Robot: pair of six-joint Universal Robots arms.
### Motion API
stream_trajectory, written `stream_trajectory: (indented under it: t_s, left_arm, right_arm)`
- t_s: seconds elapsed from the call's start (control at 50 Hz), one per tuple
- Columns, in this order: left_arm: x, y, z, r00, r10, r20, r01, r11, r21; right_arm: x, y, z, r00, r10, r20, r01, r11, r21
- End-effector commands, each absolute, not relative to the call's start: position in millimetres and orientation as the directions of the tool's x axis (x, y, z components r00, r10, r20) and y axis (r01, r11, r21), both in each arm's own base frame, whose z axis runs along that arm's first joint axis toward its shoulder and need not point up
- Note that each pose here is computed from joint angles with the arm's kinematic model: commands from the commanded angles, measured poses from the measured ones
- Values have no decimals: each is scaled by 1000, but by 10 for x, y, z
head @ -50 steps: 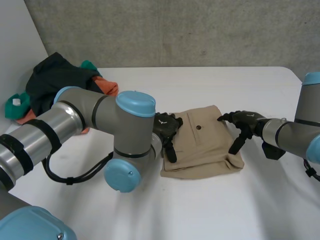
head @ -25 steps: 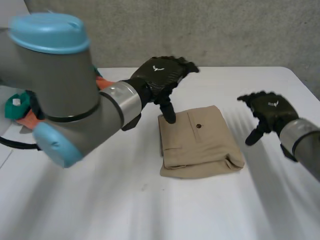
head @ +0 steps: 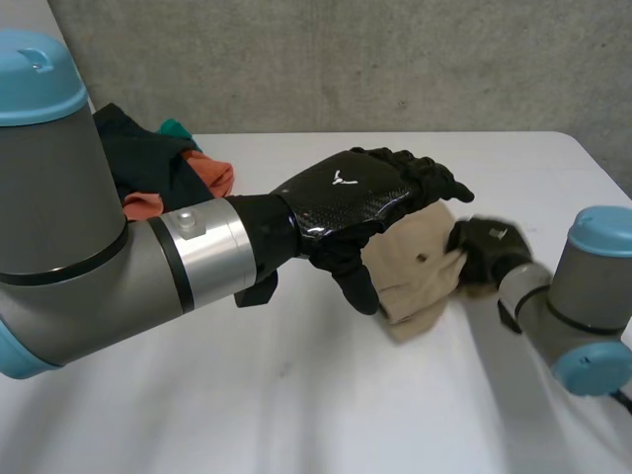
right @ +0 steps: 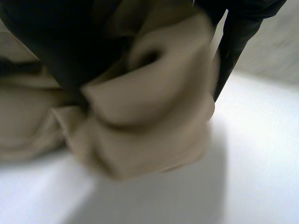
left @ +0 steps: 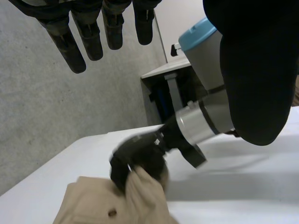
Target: Fold the laundry.
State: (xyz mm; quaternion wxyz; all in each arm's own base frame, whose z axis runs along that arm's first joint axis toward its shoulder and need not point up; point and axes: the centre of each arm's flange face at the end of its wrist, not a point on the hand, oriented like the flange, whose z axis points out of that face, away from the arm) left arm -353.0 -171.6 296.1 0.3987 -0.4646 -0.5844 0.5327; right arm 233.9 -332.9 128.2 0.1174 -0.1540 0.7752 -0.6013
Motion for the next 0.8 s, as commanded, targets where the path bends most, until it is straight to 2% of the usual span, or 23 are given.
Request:
stream_trajectory:
  t_s: [0.02, 0.22, 0.26, 0.3, 0.38, 0.58, 0.66, 0.8]
  left_arm:
    - [-3529, -1731, 2997, -256, 966, -42, 101, -16, -995]
    - [-3545, -1735, 3043, -257, 966, -16, 78, 4, -997]
    - [-3553, -1729, 3043, -255, 967, -15, 73, 4, -997]
    - [-3556, -1723, 3037, -254, 967, -11, 72, 8, -997]
    - [-3553, -1719, 3020, -254, 967, -4, 75, 16, -997]
    - [-3561, -1730, 3022, -254, 967, -4, 73, 15, -997]
    - [-3564, -1746, 3043, -257, 966, -10, 68, 8, -998]
    - [-3572, -1790, 3124, -273, 962, -21, 43, -10, -999]
  right_arm:
    - [2275, -3709, 1739, -946, -314, 77, -97, 48, -994]
    - [1363, -4930, 1633, -988, -86, 129, -135, 72, -988]
    - [1192, -5067, 1578, -991, -47, 129, -133, 86, -987]
    - [862, -5248, 1494, -991, 25, 132, -129, 110, -986]
    - [522, -5445, 1448, -987, 79, 138, -130, 94, -987]
    - [224, -5533, 1344, -978, 137, 155, -145, 83, -986]
    - [161, -5528, 1399, -957, 193, 219, -204, 93, -975]
    - [194, -5499, 2137, -872, 246, 424, -437, 4, -900]
